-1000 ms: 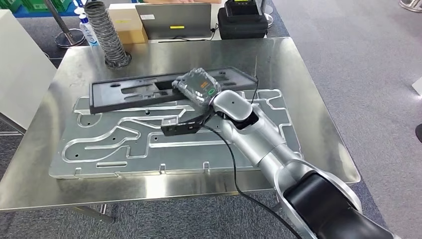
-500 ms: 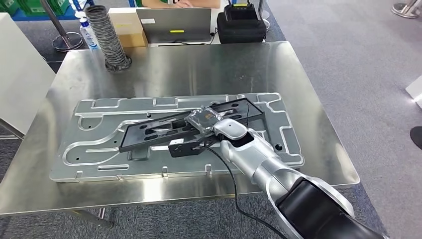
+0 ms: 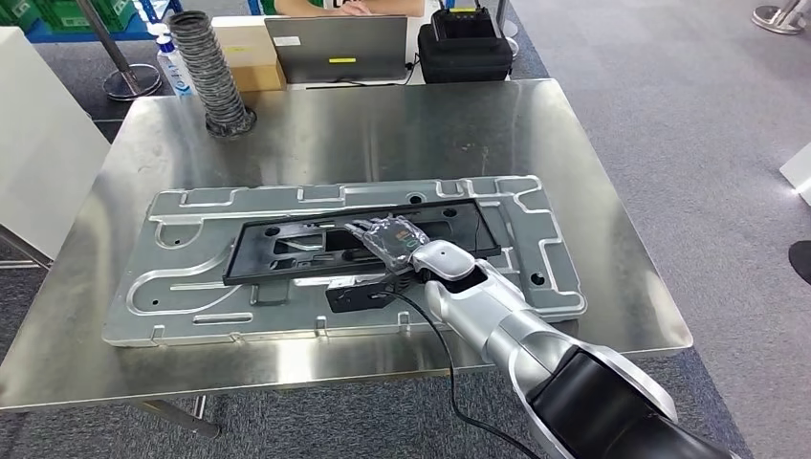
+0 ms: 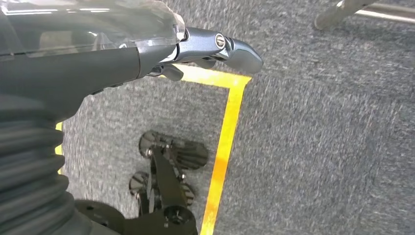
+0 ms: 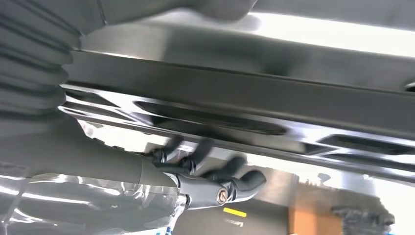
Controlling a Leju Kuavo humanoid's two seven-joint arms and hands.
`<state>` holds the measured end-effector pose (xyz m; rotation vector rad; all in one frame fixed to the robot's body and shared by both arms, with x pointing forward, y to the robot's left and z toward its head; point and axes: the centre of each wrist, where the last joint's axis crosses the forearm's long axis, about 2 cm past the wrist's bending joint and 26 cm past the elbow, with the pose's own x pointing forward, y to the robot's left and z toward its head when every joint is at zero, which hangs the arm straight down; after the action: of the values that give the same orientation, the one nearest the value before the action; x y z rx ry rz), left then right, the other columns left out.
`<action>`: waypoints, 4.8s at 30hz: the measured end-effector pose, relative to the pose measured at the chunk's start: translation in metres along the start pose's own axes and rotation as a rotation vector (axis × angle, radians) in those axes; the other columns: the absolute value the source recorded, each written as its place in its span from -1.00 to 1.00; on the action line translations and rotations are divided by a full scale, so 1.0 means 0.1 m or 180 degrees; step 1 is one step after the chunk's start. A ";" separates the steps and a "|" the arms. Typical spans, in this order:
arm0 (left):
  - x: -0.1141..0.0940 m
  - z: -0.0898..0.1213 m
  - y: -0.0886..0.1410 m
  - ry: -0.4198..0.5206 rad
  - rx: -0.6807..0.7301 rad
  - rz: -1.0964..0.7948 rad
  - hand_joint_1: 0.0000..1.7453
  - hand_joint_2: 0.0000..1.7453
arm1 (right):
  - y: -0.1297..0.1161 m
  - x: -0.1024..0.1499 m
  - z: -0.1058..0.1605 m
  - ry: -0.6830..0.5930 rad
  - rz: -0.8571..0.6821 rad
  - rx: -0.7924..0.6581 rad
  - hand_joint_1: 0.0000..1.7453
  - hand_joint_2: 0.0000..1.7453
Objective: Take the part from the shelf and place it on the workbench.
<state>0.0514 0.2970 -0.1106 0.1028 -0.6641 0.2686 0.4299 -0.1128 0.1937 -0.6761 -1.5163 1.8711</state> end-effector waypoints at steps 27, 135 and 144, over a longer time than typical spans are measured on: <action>-0.15 0.09 0.01 0.0093 0.0070 0.0378 -1.00 -1.00 | 0.29 -1.93 2.95 0.1816 -0.0408 -0.3672 -1.00 -1.00; 0.06 -0.04 0.06 -0.0037 -0.0410 -0.0551 -1.00 -1.00 | 3.73 1.33 3.07 0.3593 -0.4385 0.2700 -1.00 -1.00; 0.06 -0.04 0.05 -0.0017 -0.0388 -0.0509 -1.00 -1.00 | 3.74 1.31 3.08 0.3484 -0.4371 0.2607 -1.00 -1.00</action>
<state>0.0567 0.3037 -0.1098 0.0396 -0.6721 0.0739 0.0612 -0.2699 -0.1089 -0.0613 -0.1662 0.6087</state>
